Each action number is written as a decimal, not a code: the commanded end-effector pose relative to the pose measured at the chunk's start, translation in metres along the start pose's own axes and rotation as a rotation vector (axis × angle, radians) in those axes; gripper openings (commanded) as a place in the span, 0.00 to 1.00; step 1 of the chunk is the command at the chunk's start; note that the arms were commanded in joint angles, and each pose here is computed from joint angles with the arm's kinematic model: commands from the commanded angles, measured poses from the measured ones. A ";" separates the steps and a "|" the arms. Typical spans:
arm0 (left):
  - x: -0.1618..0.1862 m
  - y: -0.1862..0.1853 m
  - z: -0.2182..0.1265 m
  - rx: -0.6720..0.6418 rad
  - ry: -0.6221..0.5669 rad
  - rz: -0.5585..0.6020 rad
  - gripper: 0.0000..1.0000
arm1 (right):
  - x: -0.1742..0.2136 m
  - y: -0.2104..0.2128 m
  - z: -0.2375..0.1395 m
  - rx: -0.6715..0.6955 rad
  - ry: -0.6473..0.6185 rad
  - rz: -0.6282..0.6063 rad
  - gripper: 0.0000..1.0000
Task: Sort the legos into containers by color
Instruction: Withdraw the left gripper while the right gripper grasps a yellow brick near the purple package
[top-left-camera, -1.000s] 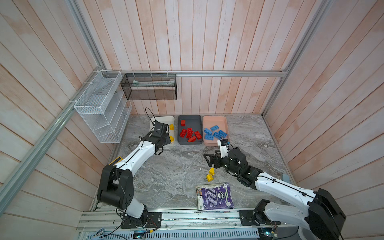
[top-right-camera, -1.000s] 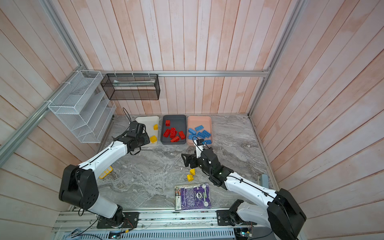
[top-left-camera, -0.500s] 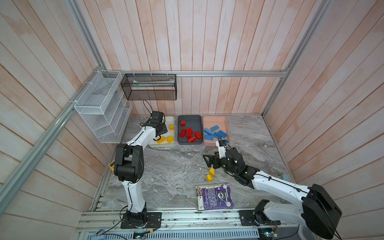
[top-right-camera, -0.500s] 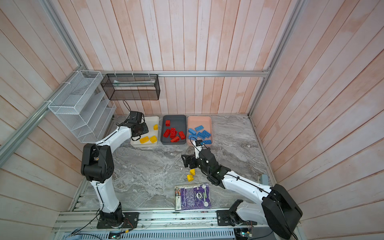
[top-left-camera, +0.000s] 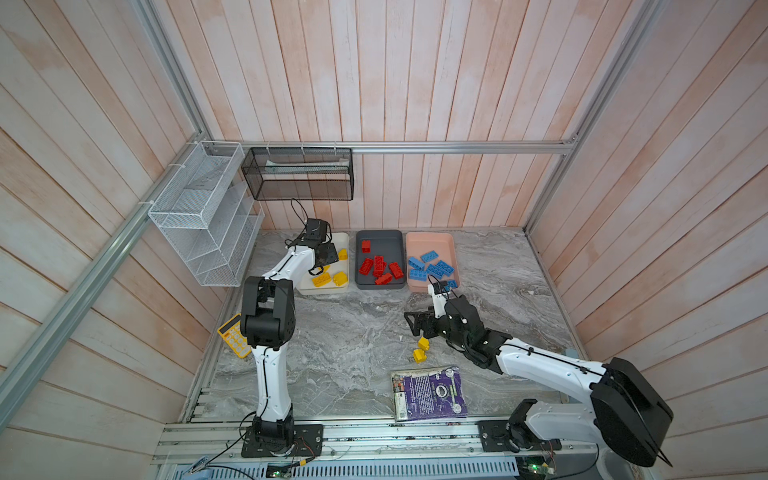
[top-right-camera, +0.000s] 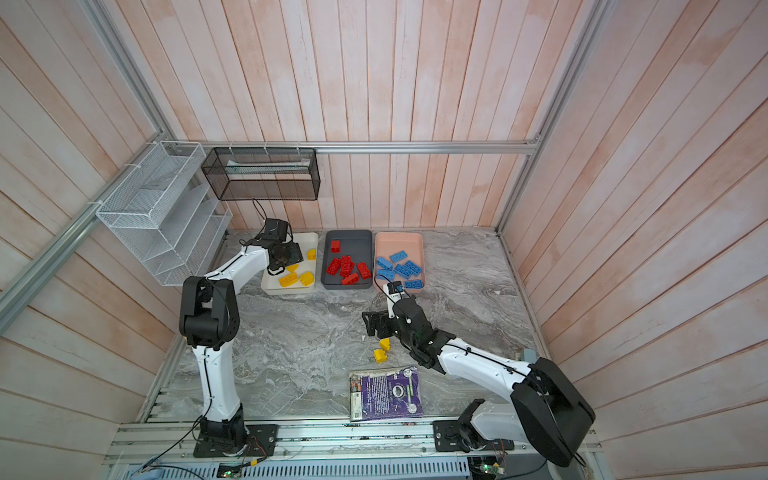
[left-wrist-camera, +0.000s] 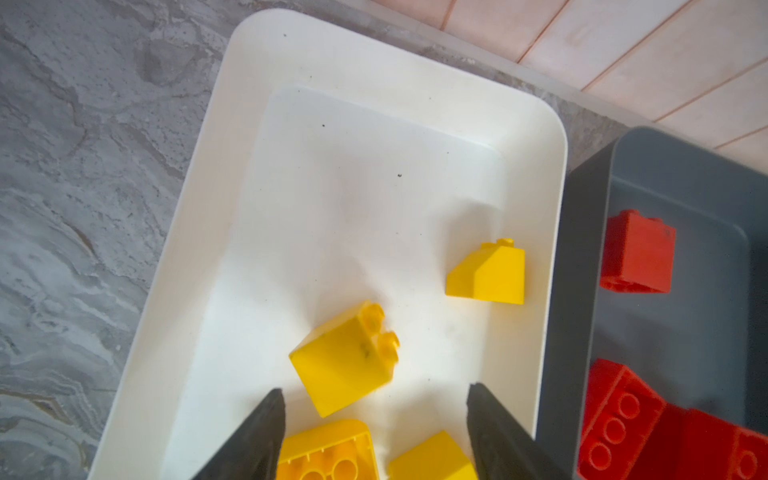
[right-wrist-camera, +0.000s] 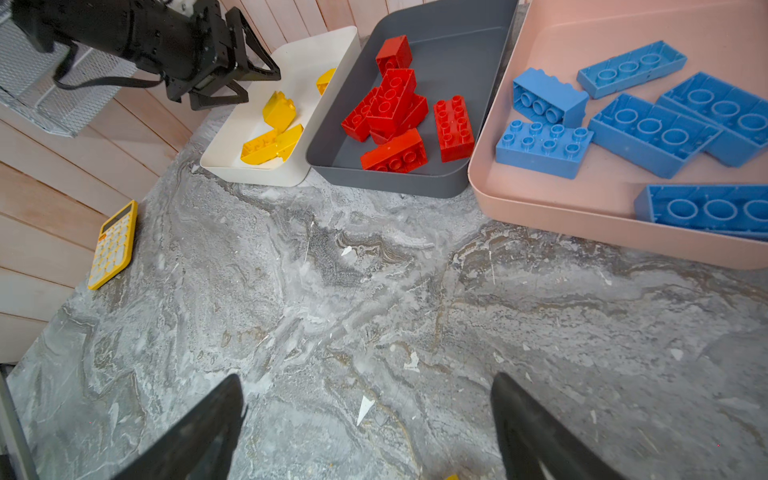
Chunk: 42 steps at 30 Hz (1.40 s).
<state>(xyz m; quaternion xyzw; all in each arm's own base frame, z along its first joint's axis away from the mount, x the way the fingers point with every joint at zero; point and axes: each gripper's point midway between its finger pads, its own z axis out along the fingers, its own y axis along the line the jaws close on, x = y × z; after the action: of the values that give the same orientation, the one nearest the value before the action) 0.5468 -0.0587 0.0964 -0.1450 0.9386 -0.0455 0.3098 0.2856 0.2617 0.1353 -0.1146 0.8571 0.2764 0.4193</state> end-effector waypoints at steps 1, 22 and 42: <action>-0.020 -0.009 -0.044 0.064 -0.066 -0.015 0.75 | -0.003 -0.001 0.004 0.029 0.018 0.000 0.93; 0.020 -0.021 -0.250 0.392 -0.277 -0.024 0.77 | 0.043 -0.046 -0.016 0.404 0.184 0.006 0.89; 0.076 0.013 -0.294 0.407 -0.370 -0.012 0.78 | 0.089 -0.045 0.023 0.452 0.437 -0.035 0.68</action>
<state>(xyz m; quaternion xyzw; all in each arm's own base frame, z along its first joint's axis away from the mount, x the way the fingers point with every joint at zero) 0.3130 -0.0729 0.2942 -0.0976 0.8320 -0.2199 0.4999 0.2708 0.2366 0.0441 -0.0806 0.9584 0.0442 0.2702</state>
